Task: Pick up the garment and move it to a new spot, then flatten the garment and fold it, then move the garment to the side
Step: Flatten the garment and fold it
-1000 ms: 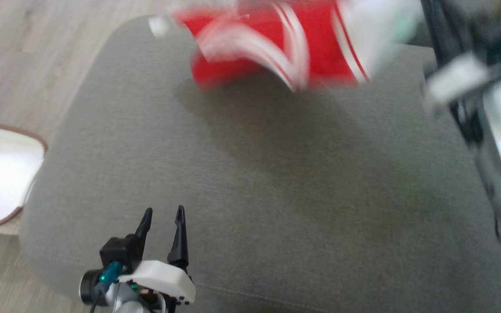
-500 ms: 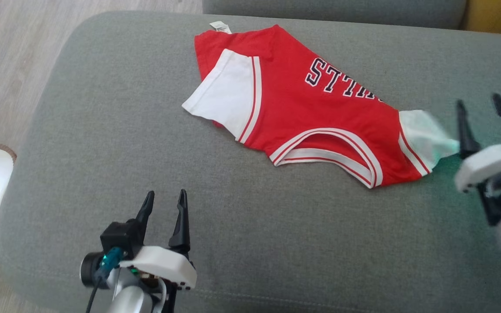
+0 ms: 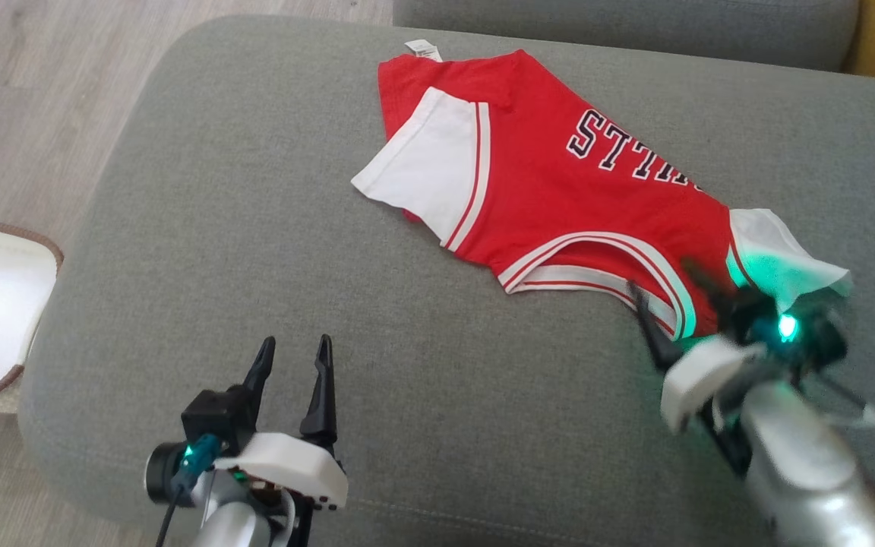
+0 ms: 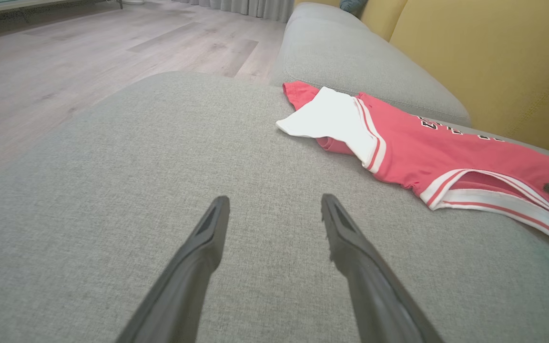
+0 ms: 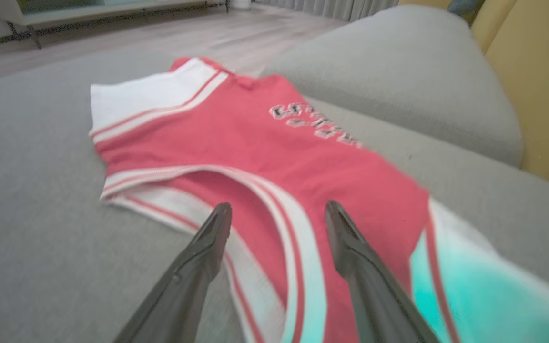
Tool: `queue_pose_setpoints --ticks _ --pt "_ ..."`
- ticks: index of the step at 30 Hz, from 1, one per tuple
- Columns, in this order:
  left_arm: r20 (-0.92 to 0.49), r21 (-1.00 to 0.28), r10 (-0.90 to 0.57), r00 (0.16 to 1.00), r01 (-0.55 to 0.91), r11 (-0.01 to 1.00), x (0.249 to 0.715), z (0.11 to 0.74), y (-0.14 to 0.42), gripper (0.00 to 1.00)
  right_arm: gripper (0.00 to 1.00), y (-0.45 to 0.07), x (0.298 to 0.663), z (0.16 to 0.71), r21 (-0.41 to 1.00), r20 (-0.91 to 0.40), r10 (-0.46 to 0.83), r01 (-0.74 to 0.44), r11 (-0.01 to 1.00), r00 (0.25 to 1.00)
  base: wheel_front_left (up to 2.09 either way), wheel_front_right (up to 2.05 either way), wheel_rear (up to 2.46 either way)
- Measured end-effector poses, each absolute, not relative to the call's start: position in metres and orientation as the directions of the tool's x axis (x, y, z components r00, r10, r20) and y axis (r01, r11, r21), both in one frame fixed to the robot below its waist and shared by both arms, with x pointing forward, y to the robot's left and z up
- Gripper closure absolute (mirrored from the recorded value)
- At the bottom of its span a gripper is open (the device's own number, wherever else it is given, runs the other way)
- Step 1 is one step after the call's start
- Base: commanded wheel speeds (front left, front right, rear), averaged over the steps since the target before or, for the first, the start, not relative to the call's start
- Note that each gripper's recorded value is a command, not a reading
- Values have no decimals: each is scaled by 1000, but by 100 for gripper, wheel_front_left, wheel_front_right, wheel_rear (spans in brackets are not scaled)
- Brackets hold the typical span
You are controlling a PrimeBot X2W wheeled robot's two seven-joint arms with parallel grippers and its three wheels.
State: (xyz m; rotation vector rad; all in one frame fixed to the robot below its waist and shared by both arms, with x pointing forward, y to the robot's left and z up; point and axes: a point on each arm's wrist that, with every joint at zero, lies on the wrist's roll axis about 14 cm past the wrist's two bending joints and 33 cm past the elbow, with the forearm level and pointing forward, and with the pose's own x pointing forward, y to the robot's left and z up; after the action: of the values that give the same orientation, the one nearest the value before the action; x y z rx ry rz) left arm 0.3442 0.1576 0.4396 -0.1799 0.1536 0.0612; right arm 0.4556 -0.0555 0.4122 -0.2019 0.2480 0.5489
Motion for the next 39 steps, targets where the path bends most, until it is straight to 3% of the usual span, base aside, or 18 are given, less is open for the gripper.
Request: queue_pose_setpoints --ticks 5,13,14,15,16,21,29,30,31,32,39 --pt "-159 -176 50 986 -78 981 343 439 158 0 0 -62 423 376 -84 -387 486 -555 828 784 0 0 0" --pt "-171 -180 37 985 -68 981 343 436 153 0 0 -86 416 359 -115 -452 440 -540 834 776 0 0 0" --pt "-172 -180 36 984 -67 981 343 435 153 0 9 -86 417 359 -119 -456 439 -542 832 774 0 0 0" --pt "-173 -180 37 984 -68 981 343 435 153 0 60 -86 420 359 -121 -457 437 -541 832 774 0 0 0" --pt "-175 -184 39 984 -72 980 342 434 154 0 100 -86 423 360 -123 -457 435 -540 833 776 0 0 0" --pt "-186 -182 53 981 -88 979 341 431 158 0 100 -105 453 371 -170 -438 389 -500 849 810 0 0 0" --pt "-199 -176 87 976 -123 977 335 428 169 0 100 -196 547 451 -442 -309 209 -335 832 928 0 0 0" --pt "-201 -175 91 975 -128 976 334 428 171 0 73 -202 553 456 -453 -305 191 -318 833 933 0 0 0" --pt "-202 -174 95 975 -131 976 333 427 172 0 17 -206 557 459 -457 -307 174 -305 835 936 0 0 0" --pt "-203 -173 98 974 -135 976 333 427 173 0 0 -209 560 460 -455 -316 155 -293 841 936 0 0 0" --pt "-196 -173 103 975 -138 975 332 429 174 0 0 -225 564 472 -416 -288 82 -202 887 954 0 0 0"
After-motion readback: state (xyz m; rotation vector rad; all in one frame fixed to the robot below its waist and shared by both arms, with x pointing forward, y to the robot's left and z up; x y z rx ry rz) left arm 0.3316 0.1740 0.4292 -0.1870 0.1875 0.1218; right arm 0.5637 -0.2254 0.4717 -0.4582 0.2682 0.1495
